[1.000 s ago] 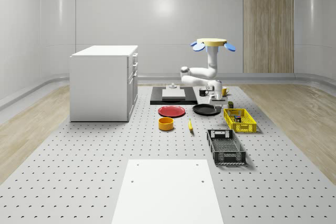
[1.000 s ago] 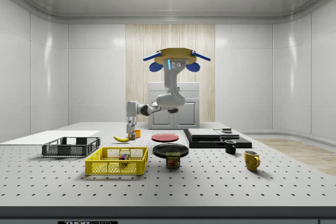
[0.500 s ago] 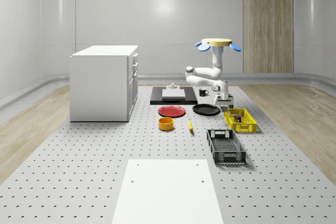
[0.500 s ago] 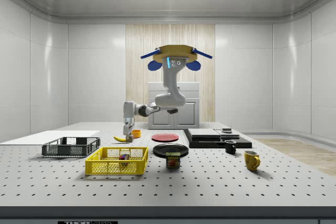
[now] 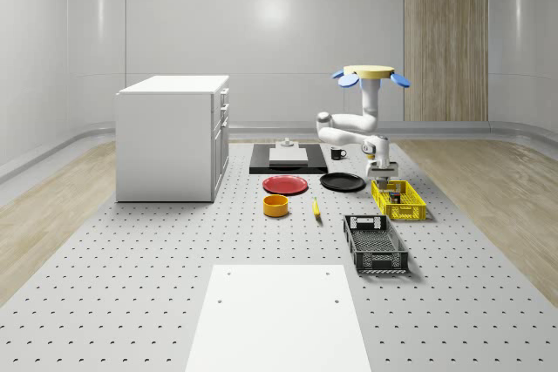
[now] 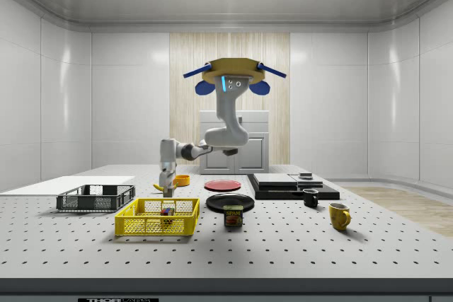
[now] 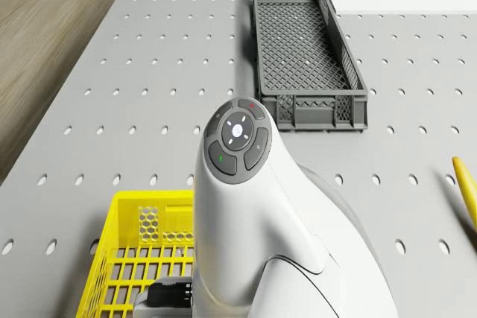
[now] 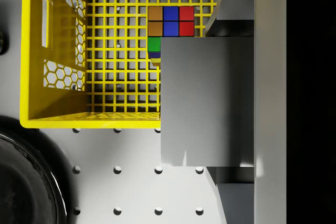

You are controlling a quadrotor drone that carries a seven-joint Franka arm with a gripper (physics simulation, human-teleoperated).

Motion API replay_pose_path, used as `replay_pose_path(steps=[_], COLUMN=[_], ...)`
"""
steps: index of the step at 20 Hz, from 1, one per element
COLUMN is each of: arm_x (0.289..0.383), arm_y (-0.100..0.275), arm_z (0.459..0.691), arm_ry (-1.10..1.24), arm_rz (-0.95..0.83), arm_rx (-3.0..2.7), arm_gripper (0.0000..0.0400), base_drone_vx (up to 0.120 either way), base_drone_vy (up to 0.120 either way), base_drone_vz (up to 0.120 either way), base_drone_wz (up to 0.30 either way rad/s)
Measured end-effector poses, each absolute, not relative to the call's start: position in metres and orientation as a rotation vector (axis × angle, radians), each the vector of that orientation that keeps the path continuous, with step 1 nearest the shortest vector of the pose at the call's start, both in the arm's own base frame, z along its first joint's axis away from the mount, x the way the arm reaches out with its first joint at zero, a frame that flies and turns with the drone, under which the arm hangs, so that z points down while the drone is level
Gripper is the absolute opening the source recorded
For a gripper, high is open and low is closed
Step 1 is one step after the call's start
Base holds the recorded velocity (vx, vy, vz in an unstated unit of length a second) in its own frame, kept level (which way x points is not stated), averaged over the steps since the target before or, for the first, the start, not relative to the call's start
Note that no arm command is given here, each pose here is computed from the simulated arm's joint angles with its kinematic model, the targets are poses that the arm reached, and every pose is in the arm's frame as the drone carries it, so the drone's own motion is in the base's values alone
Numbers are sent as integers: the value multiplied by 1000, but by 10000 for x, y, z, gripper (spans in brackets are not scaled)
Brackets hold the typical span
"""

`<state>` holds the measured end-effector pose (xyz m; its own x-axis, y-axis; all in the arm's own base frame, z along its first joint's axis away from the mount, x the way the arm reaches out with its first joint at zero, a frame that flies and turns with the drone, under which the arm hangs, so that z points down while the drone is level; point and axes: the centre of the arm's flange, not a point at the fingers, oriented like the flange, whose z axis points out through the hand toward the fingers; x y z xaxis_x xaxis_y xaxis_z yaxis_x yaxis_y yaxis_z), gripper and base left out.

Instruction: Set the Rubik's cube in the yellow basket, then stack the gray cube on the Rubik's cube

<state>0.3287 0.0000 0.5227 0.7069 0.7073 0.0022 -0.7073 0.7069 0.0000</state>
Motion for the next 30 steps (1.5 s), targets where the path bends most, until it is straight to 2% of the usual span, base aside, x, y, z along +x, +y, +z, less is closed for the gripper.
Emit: replay_pose_path(steps=[11,28,30], arm_x=[3287,3287,3287], arm_y=[0,-67,-72], arm_z=[5227,5394,5399], arm_ry=[-2,-2,-2], arm_rz=[786,786,786], arm_rx=[1,1,1], arm_gripper=[250,250,301], base_drone_vx=[-11,-9,0], base_drone_vy=[116,0,0], base_drone_vz=[-15,0,0], base_drone_wz=[0,0,0])
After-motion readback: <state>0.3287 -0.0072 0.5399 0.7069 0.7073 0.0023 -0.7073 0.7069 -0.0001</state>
